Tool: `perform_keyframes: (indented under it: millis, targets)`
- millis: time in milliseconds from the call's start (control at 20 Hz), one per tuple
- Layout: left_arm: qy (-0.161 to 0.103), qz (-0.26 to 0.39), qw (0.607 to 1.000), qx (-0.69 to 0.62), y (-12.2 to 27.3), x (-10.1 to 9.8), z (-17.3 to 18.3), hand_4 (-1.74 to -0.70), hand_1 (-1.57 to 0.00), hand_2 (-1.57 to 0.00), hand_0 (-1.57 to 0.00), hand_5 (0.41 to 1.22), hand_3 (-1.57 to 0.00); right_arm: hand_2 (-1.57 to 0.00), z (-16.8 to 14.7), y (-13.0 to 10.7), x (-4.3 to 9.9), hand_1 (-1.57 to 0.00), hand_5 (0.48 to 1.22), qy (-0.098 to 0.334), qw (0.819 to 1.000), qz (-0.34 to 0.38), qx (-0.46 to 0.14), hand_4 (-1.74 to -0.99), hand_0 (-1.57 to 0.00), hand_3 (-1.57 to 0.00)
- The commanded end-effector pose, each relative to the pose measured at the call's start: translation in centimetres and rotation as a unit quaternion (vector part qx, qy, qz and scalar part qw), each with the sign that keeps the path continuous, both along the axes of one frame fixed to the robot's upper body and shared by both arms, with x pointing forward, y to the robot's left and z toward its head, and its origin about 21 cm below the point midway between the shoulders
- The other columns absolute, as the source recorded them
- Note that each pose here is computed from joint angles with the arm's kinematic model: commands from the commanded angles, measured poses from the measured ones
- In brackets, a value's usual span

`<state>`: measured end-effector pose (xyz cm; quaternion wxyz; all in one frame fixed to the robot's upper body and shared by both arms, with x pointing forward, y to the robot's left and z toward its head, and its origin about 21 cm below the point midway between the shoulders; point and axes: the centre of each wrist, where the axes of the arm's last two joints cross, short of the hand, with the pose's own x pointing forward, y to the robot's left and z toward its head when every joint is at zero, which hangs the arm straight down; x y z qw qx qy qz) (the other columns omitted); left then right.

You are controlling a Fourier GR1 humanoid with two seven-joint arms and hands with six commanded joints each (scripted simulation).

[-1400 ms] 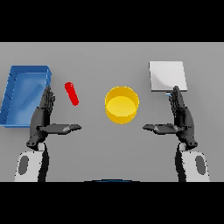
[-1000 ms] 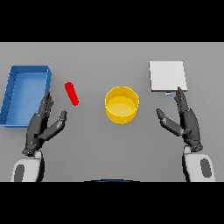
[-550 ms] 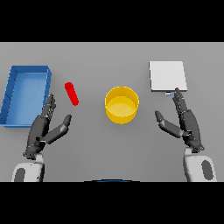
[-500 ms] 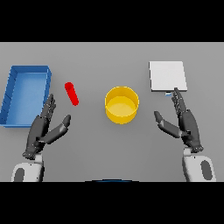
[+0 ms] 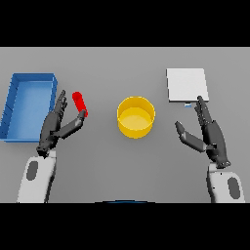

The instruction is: Pick up the red beaker and tilt it to pour out 1 green nut into yellow bowl. Pick up the yellow bowl and place it on the metallic measuring scale.

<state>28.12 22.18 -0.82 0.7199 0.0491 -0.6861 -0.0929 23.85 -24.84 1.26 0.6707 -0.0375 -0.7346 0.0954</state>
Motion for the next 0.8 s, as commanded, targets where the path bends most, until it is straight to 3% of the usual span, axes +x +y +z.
perform_keyframes:
  millis: [0, 450, 650, 750]
  targets:
    - [-0.004, 0.001, 1.0, 0.001, -0.2, 0.8, 0.0, -1.21, 0.0, 0.0, 0.0, 0.646, 0.0, 0.0, 0.1, 0.2, -0.1, 0.0, 0.618, -0.006, 1.0, 0.004, 0.003, -1.293, 0.0, 0.0]
    - [-0.009, -0.008, 1.0, 0.028, -2.1, 5.1, -0.8, -1.23, 0.0, 0.0, 0.0, 0.647, 0.0, 0.0, -0.1, -0.1, 0.0, 0.0, 0.638, 0.001, 1.0, -0.002, -0.013, -1.3, 0.0, 0.0]
    - [-0.02, -0.013, 1.0, 0.018, -2.4, 5.9, -1.5, -1.29, 0.0, 0.0, 0.0, 0.686, 0.0, 0.0, 0.0, 0.2, 0.8, 0.0, 0.646, 0.005, 1.0, -0.007, -0.013, -1.3, 0.0, 0.0]
    - [-0.027, -0.009, 1.0, 0.007, -2.7, 6.0, -2.0, -1.33, 0.0, 0.0, 0.0, 0.709, 0.0, 0.0, -0.4, 0.3, 0.5, 0.0, 0.646, 0.007, 1.0, -0.005, -0.006, -1.303, 0.0, 0.0]
